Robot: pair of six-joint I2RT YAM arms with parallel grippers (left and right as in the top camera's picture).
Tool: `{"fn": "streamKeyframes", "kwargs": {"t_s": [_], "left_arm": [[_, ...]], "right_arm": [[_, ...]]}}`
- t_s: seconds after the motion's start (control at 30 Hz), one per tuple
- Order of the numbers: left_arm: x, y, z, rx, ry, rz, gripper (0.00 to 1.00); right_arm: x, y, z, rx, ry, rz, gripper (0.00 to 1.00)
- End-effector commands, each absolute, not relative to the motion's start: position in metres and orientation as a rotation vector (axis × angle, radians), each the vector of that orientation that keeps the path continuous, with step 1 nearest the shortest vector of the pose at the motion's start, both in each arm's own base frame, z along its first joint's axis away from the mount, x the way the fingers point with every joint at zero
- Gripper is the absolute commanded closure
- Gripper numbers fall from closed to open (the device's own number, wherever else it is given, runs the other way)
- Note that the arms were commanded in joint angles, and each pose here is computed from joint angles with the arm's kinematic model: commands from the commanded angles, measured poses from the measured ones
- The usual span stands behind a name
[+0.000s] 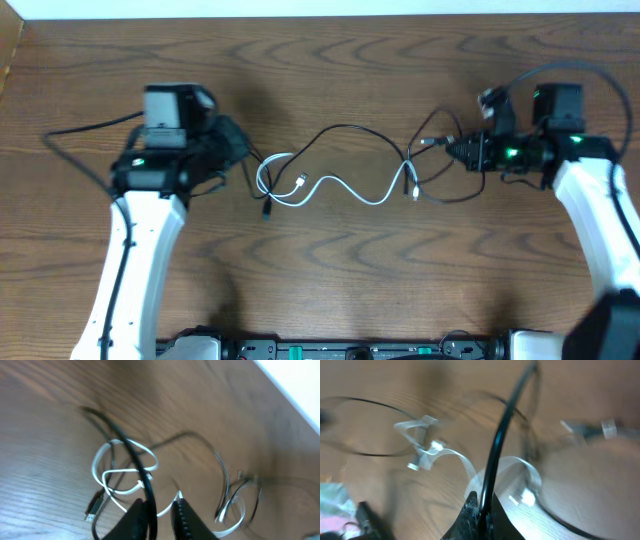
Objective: Untangle cables
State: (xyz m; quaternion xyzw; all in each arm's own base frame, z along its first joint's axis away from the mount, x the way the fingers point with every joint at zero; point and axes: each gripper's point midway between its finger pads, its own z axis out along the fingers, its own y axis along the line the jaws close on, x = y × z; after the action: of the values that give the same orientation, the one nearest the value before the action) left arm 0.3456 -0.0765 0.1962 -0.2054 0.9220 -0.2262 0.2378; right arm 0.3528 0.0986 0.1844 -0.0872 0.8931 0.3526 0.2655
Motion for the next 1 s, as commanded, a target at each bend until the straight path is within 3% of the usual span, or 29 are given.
{"fn": "streamKeyframes", "kwargs": {"t_s": [0.0,0.2,0.47,0.97], "left_arm": [[0.339,-0.111,0.188,-0.441,2.597,-0.689,0.7],[0.326,-0.162,0.173,-0.259,2.683,-0.724,0.6],[0.309,-0.221,0.16,0.046,2.71,-0.758,0.47],[0.324,-0.286,0.15,0.29,2.576,-0.836,0.44]], "right_arm": [[0.339,0.118,0.246,-0.452,2.178,1.04,0.99],[0.331,0.108,0.275,-0.465,2.113,0.872,0.99],[0.321,0.117,0.297,-0.526,2.021,0.93,0.99],[0.306,0.146,0.302,-0.623,1.989,1.031,0.99]]}}
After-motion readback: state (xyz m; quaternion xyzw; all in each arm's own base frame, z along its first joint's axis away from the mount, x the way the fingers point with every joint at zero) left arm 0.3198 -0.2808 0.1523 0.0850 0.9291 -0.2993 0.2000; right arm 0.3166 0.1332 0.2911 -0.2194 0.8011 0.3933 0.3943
